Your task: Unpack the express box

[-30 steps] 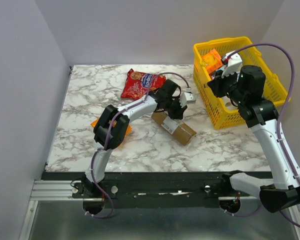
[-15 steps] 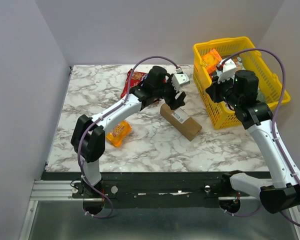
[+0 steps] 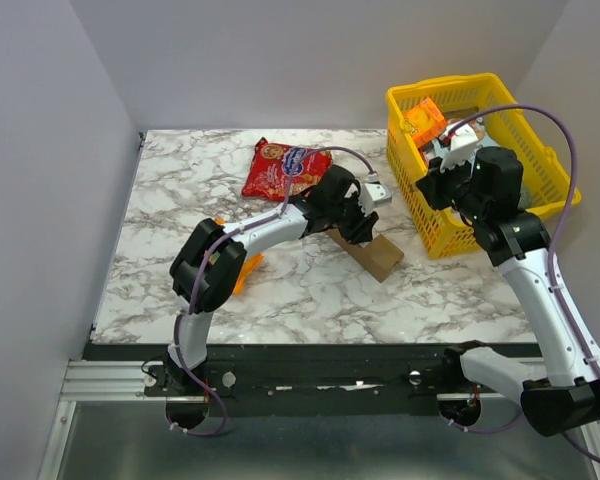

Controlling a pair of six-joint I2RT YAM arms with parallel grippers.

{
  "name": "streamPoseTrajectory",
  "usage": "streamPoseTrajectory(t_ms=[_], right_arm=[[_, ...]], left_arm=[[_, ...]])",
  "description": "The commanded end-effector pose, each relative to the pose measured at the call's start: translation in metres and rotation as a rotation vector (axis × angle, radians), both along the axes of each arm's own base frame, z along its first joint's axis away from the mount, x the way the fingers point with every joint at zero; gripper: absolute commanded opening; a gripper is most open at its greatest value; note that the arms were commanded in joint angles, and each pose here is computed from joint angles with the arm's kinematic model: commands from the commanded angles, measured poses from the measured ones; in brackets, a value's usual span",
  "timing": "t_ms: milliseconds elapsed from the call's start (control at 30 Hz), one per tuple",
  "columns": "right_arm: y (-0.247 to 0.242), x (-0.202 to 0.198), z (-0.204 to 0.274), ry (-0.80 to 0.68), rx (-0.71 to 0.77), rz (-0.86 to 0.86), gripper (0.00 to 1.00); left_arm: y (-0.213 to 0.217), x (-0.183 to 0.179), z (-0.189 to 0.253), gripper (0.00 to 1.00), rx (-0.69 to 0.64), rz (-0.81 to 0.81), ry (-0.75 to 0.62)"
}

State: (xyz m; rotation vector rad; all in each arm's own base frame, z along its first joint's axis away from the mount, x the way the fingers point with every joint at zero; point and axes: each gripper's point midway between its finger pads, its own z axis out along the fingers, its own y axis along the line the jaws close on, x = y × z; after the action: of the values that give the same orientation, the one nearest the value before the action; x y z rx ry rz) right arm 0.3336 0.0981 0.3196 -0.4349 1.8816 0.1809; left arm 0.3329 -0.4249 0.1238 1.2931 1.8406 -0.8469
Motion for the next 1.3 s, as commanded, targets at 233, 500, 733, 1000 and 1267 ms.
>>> streamPoseTrajectory(t_ms=[233,500,733,1000,1267], right_arm=[[-0.022,-0.007,-0.007,-0.002,-0.010,-0.049,0.00],[-0.009,-0.014,-0.020,0.056,0.005,0.027,0.00],[-0.003,-0.006,-0.021,0.076,0.020,0.046,0.00],[0.002,-0.005,-0.028,0.088,0.045,0.059,0.00],[0.001,-0.005,-0.026,0.091,0.040,0.054,0.00]], left_arm=[[0.015,-0.018,-0.040,0.49,0.086,-0.206,0.048],[0.064,-0.037,-0.058,0.53,0.180,-0.343,0.079],[0.036,-0.021,0.032,0.75,-0.050,-0.205,0.008],[0.076,0.077,0.059,0.98,-0.016,0.469,0.034],[0.077,0.114,0.000,0.99,0.040,0.599,0.155]])
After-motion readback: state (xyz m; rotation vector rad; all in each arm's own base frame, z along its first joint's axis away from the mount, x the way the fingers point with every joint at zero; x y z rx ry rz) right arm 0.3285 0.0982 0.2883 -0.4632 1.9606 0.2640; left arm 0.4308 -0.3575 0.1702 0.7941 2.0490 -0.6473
